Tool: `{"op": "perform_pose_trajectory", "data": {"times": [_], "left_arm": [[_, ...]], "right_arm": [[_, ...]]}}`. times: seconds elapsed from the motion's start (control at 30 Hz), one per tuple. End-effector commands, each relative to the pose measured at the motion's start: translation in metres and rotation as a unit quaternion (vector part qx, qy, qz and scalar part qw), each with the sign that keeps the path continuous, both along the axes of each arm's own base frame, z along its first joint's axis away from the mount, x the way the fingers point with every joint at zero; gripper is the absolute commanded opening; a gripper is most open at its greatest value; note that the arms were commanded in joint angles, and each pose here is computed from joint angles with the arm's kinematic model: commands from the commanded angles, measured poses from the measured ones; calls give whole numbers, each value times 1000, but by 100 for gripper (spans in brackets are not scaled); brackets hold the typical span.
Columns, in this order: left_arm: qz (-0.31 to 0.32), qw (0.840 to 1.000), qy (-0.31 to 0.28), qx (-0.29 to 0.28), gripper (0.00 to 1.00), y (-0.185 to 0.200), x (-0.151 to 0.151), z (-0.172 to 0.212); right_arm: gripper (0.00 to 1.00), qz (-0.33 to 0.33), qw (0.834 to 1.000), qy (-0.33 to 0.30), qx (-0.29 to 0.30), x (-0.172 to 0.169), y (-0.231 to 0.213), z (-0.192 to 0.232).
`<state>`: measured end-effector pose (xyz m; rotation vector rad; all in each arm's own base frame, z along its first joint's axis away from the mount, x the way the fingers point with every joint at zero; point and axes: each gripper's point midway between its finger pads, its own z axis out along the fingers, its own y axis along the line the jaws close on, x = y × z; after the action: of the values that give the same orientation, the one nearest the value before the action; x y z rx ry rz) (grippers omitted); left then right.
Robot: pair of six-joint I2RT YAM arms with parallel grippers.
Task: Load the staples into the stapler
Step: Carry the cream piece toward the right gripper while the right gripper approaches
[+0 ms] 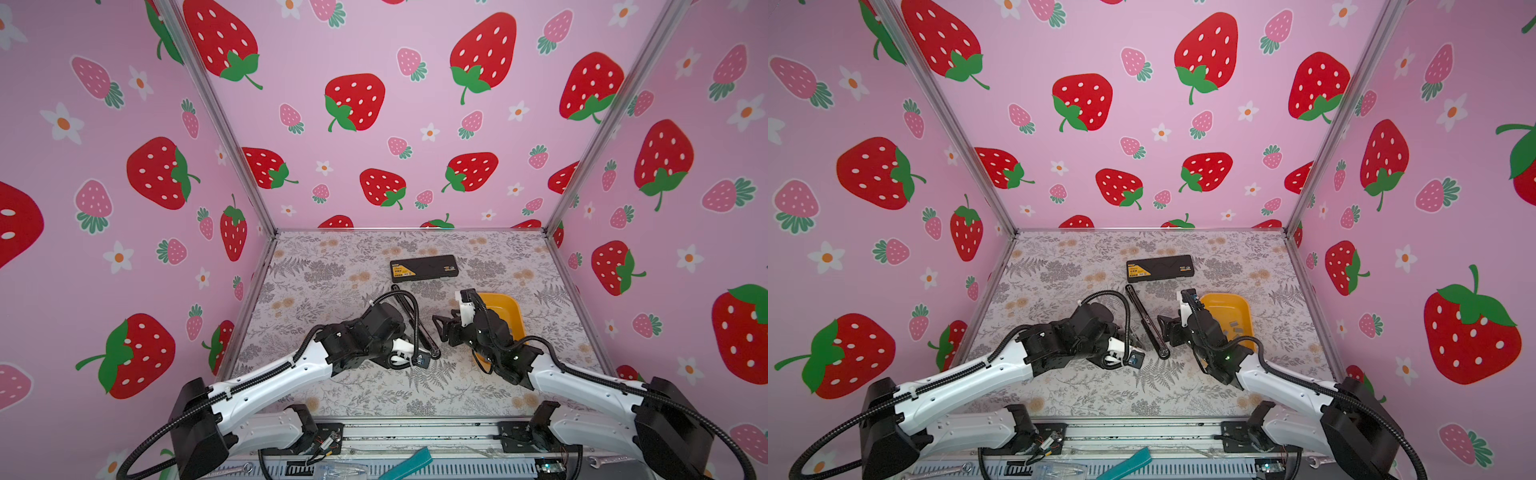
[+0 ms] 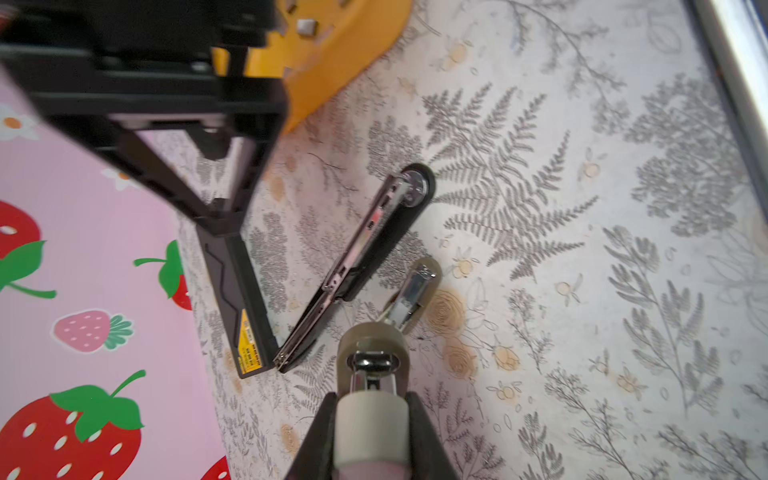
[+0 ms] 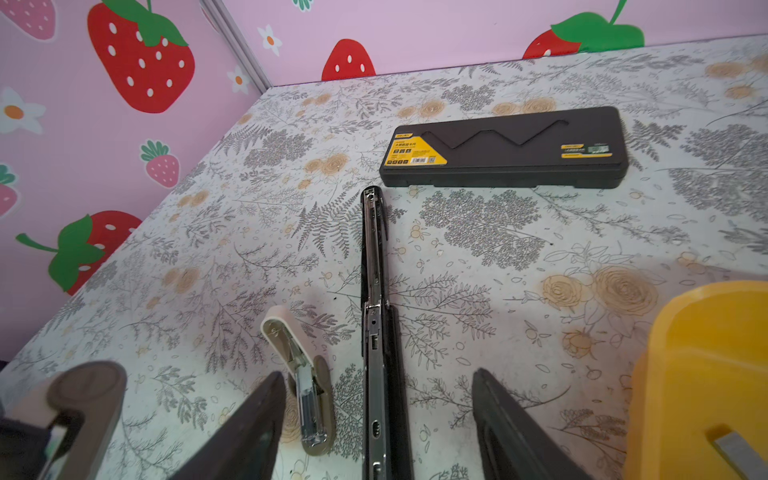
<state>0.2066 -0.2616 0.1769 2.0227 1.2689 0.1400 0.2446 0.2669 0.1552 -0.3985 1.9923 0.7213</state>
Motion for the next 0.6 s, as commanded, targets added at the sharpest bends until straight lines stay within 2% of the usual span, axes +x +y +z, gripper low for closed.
{"op": "perform_pose_trajectory", "data": {"times": [0.0,0.23,0.57], "left_arm": [[32,998,-26,-40,0,-6,14,15],[63,996,-37,-42,0,-8,25,24],[65,996,-27,-62,0,-15,25,31]], "right_arm": [[70,51,996,-37,67,-12,13,32],[69,134,977,-76,149,-44,20,64],[64,199,964,-70,159,-61,39,67]]}}
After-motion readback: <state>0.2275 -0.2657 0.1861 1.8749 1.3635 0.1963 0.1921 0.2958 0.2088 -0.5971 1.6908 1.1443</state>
